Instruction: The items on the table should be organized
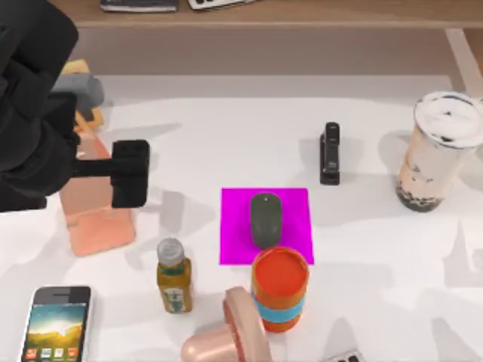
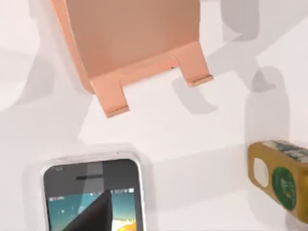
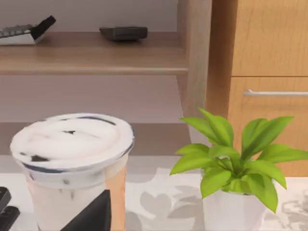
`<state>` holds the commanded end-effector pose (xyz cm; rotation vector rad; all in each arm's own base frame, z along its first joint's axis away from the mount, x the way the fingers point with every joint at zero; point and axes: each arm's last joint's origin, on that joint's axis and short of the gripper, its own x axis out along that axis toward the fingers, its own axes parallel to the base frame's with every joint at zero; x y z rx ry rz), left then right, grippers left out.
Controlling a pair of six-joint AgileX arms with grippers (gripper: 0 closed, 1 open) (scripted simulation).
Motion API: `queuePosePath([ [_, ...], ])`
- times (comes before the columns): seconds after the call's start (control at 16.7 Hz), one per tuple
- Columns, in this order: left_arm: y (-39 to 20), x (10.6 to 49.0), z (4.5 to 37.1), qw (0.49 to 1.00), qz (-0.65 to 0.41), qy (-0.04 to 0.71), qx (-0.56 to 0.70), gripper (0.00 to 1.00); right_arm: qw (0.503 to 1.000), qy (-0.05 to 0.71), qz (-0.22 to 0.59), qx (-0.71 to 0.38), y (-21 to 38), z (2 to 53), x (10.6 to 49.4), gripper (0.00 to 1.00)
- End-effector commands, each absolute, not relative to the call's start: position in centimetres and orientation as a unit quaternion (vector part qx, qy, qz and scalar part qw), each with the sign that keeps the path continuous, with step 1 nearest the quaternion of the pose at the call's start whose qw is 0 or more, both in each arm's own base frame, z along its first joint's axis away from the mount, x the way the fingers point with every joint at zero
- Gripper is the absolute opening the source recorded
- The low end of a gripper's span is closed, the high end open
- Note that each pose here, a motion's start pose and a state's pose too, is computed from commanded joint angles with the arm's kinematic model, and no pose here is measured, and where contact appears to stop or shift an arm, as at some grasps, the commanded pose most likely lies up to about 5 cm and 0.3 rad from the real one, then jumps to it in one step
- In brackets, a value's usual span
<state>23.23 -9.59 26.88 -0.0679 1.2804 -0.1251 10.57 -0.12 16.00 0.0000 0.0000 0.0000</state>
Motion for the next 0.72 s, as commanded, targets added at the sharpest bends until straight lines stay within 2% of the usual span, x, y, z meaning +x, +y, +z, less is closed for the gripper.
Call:
queuePosePath([
  [0.18,-7.0,20.8,22.0,0.764,-0.01,0.644,-0.028,1.0,1.0,0.0,0.0,0.0,-0.1,16.0,10.6,1.0],
  [0.36,-6.1,19.0,18.6,0.731,0.004,0.682,-0.017,1.0,1.0,0.0,0.0,0.0,-0.1,16.0,10.6,1.0],
  [0.48,-6.0,18.4,17.5,0.717,0.008,0.697,-0.005,1.0,1.0,0.0,0.0,0.0,-0.1,16.0,10.6,1.0],
  [0.72,-6.0,18.3,17.4,0.714,0.009,0.7,-0.001,1.0,1.0,0.0,0.0,0.0,-0.1,16.0,10.6,1.0],
])
